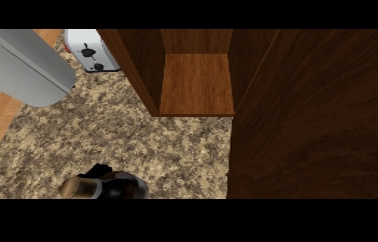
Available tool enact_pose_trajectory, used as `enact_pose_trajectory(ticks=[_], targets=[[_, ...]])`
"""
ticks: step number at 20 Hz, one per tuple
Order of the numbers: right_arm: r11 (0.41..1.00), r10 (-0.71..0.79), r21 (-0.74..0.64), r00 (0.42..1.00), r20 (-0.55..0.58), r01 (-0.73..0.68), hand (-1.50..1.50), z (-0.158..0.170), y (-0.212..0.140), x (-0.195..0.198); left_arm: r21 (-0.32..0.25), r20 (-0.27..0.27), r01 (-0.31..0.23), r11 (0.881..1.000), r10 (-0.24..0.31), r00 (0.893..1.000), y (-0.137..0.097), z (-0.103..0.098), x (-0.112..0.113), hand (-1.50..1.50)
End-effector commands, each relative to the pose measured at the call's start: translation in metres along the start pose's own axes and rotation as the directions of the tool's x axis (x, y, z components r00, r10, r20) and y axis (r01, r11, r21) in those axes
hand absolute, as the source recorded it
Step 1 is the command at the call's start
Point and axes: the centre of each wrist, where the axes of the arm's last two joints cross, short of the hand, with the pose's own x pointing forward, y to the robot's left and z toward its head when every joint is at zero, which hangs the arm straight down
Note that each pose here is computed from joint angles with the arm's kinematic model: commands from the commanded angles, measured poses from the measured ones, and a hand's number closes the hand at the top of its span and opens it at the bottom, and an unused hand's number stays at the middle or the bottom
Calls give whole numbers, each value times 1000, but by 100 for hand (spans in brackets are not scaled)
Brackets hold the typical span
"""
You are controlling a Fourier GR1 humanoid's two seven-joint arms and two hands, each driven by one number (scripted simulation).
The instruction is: Pick up the wine, place it into the cabinet and close the cabinet
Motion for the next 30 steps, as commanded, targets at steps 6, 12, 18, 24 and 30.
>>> enact_pose_trajectory(ticks=[6,12,18,24,30], targets=[[1000,-29,-11,1000,0,29,-150,-10,-7,-10,-55,31,-19,998,20,999,-46,-29,64,150],[1000,-19,-4,1000,2,19,-150,8,8,6,-47,90,-17,999,21,996,-96,-67,77,150],[1000,-9,5,1000,-10,9,-150,-13,3,1,-43,53,-28,999,30,998,-127,-105,86,150],[1000,9,-1,1000,0,-9,-150,-12,-13,-3,-41,103,34,999,-30,994,-150,-147,86,150],[1000,3,-18,1000,-9,-3,-150,-2,-12,-8,-33,119,124,992,-119,986,-165,-156,79,150]])
